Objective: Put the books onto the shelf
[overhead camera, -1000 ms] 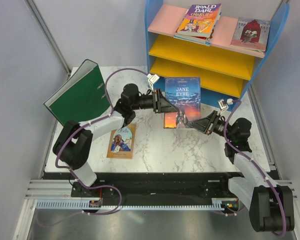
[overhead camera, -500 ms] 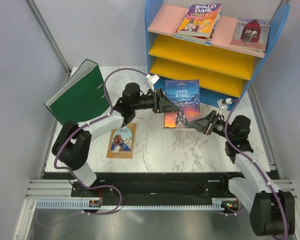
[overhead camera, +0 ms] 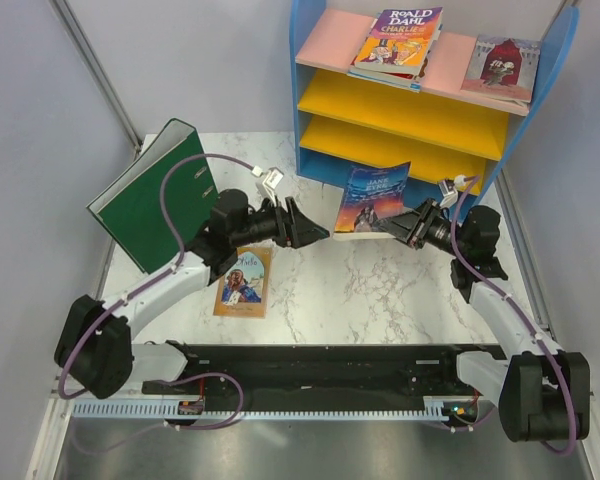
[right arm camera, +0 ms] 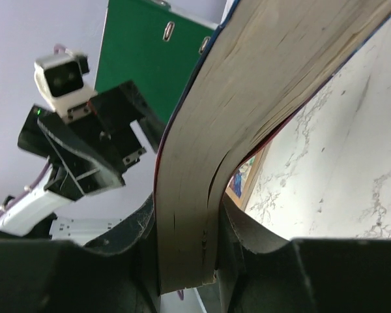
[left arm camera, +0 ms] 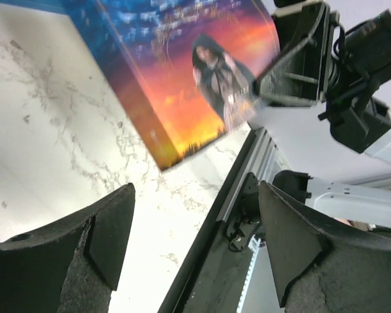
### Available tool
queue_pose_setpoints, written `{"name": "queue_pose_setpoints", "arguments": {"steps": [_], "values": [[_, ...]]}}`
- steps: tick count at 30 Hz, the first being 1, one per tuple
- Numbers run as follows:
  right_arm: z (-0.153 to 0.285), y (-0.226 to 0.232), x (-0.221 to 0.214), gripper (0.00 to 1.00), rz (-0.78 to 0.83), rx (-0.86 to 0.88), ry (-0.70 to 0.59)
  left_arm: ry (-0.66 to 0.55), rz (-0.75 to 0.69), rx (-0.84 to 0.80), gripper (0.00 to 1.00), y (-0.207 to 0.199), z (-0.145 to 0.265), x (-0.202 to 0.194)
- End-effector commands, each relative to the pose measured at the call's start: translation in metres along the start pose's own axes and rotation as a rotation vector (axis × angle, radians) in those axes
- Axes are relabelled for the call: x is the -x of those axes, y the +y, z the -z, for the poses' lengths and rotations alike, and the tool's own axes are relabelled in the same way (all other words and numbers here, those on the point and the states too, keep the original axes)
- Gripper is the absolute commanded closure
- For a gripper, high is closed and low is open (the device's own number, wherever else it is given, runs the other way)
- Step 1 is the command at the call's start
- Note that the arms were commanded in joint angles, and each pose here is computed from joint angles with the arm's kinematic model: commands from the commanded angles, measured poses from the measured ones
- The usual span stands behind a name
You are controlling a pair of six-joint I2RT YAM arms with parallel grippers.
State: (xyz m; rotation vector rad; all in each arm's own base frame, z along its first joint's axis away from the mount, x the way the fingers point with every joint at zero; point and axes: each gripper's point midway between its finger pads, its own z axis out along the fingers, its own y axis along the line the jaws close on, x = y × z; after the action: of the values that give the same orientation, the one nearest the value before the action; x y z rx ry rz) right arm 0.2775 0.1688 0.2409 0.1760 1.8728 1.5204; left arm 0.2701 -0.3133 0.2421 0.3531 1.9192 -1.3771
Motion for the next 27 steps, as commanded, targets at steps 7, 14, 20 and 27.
{"name": "queue_pose_setpoints", "arguments": {"steps": [7,14,20,27], "values": [[-0.005,0.078,0.052,1.00,0.278,0.191,-0.105,0.017,-0.035,0.131,0.17,0.027,0.038,-0.042],[-0.003,0.101,0.059,1.00,0.332,0.231,-0.116,0.040,0.009,0.157,0.18,0.039,0.045,-0.064],[-0.002,0.113,0.066,1.00,0.356,0.244,-0.131,0.046,0.047,0.176,0.18,0.049,0.052,-0.082],[-0.007,0.118,0.083,1.00,0.383,0.244,-0.175,0.060,0.078,0.193,0.18,0.057,0.061,-0.101]]}}
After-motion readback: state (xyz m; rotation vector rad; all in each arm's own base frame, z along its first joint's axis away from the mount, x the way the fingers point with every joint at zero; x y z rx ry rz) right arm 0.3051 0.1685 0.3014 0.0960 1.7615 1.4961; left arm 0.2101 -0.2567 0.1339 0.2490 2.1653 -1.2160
